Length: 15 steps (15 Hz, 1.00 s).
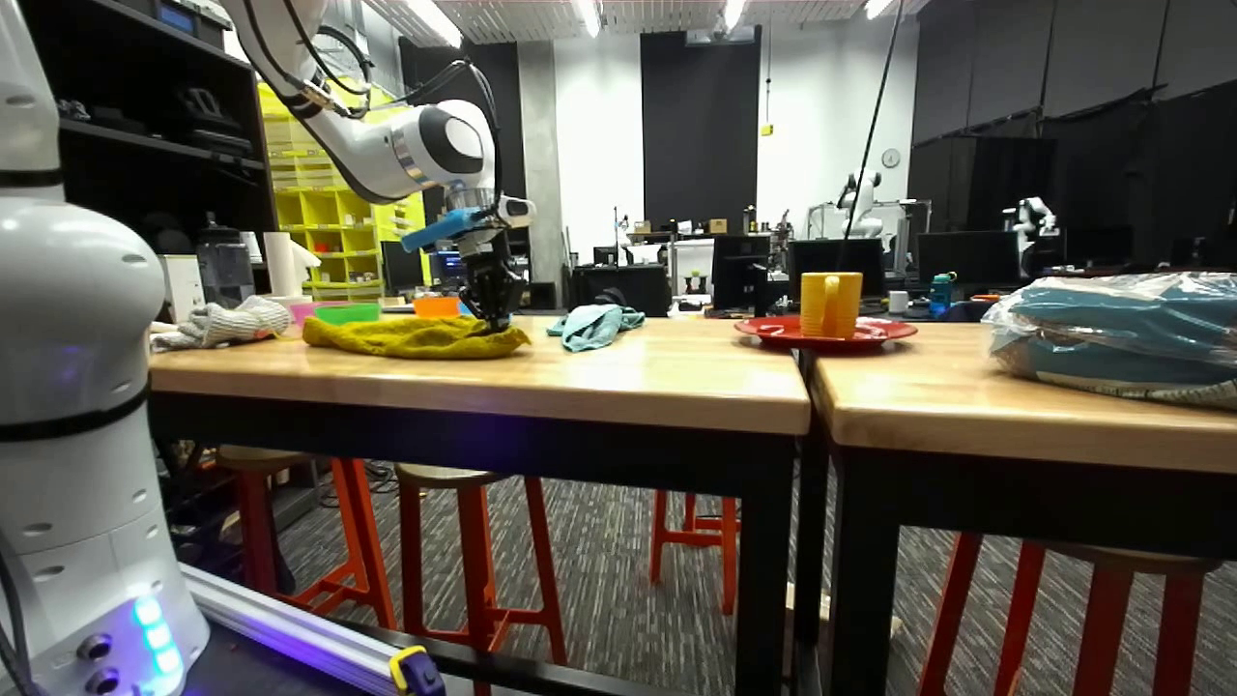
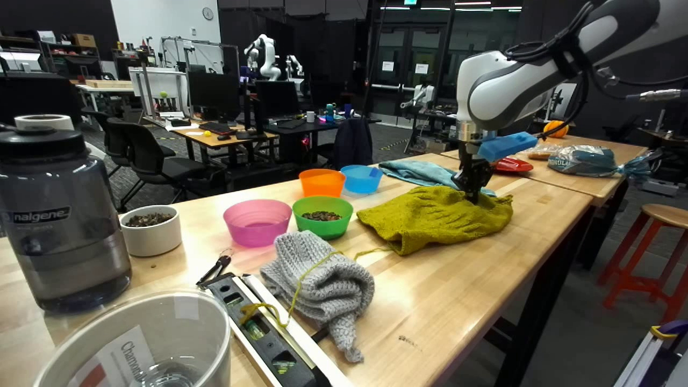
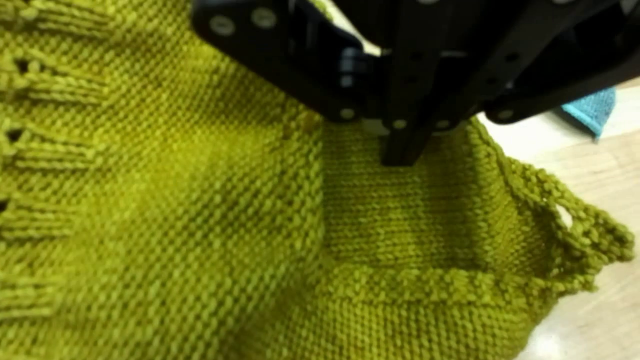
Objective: Unfold the yellow cloth and move it to the left.
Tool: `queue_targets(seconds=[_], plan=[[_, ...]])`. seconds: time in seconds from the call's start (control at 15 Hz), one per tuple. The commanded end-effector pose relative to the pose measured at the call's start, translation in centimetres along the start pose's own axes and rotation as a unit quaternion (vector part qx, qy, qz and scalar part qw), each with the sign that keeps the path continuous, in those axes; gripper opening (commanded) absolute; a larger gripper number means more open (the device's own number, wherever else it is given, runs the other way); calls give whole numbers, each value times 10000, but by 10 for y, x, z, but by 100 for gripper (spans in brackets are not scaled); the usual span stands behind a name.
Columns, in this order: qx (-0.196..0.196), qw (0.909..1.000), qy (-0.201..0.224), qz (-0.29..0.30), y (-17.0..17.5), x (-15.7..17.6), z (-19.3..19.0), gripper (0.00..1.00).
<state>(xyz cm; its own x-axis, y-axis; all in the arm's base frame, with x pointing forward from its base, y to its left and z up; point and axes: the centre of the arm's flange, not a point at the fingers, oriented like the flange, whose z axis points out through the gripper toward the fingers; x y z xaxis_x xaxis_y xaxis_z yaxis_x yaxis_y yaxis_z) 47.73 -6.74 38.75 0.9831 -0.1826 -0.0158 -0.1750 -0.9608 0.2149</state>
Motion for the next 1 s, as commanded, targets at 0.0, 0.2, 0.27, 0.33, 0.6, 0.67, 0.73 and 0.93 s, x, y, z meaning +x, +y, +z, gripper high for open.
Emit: queue_targets(seconds=[0.0, 0.2, 0.27, 0.33, 0.6, 0.67, 0.73, 0.93], plan=[[-82, 9997, 111, 190, 4, 16, -7, 0], [-64, 9994, 154, 292, 5, 23, -12, 0], [-51, 9993, 155, 338, 6, 25, -12, 0], [-65, 9991, 164, 392, 8, 28, -12, 0], [-80, 9982, 176, 575, 11, 38, -11, 0], [-108, 9978, 166, 626, 12, 41, -10, 0], [-131, 9975, 158, 679, 13, 43, -9, 0], [-263, 9959, 114, 860, 17, 49, -5, 0]])
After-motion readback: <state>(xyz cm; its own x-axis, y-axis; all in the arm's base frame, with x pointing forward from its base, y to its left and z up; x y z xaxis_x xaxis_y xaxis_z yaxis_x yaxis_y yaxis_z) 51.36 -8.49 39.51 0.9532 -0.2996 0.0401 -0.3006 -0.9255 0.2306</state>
